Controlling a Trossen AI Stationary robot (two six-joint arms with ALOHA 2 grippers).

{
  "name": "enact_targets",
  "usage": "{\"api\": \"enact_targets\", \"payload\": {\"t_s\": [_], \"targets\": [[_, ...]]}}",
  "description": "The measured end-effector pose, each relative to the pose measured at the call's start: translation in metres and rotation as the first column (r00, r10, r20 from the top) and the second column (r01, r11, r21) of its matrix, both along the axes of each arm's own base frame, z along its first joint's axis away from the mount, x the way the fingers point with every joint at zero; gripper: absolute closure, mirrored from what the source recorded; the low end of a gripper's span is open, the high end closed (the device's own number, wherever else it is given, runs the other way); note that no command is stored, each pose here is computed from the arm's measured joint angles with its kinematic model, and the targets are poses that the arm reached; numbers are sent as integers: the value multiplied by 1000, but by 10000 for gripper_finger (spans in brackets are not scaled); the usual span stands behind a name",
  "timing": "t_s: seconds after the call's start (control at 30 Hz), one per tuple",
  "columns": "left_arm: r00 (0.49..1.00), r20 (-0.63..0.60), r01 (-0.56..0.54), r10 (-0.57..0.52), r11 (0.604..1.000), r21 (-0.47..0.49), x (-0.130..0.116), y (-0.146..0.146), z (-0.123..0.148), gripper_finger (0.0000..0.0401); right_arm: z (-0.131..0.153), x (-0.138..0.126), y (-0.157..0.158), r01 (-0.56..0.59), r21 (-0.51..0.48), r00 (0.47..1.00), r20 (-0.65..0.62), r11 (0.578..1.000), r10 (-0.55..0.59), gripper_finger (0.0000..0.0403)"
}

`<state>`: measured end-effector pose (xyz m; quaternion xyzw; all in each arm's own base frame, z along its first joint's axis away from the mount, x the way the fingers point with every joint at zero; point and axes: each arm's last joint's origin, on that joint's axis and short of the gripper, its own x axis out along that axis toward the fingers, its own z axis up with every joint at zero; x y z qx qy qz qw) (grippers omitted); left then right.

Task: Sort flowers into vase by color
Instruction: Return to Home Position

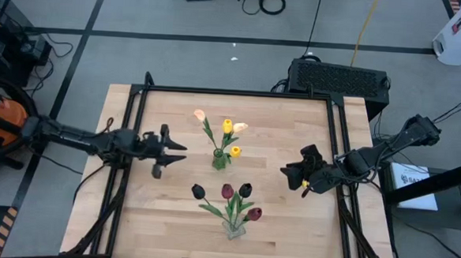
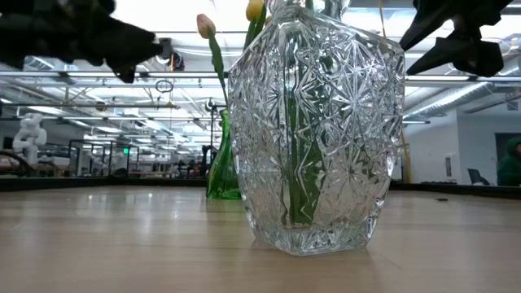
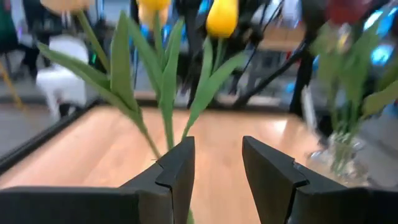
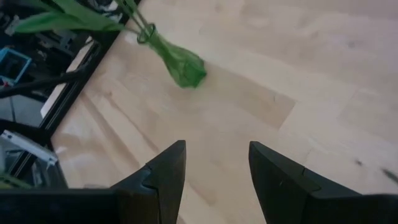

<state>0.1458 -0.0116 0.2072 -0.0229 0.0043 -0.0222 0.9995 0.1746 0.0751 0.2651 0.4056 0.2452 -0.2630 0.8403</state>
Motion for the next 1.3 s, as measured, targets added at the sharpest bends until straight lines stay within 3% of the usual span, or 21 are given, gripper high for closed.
{"api": "enact_targets", "payload": {"t_s": [0.13,0.23,0.57,0.83,1.0,1.3], "targets": [[978,207,21,-18,1000,-16,-17,0,-12,260,0,0,1,-21,21,1000,-11,1000,21,234],[967,255,22,-17,1000,-20,-24,1,-16,260,0,0,1,-21,21,1000,-11,1000,21,234],[985,166,50,-43,998,-36,-32,1,-23,260,0,0,1,-32,7,999,-16,999,32,234],[985,166,48,-42,998,-31,-46,3,-25,260,0,0,1,-32,6,999,-16,999,32,234],[982,156,110,-106,994,-17,-50,5,-27,260,-1,0,1,-33,4,999,-17,999,33,234],[987,156,33,-31,999,-6,-50,13,-27,260,0,0,0,-27,-1,999,-16,1000,27,234]]}}
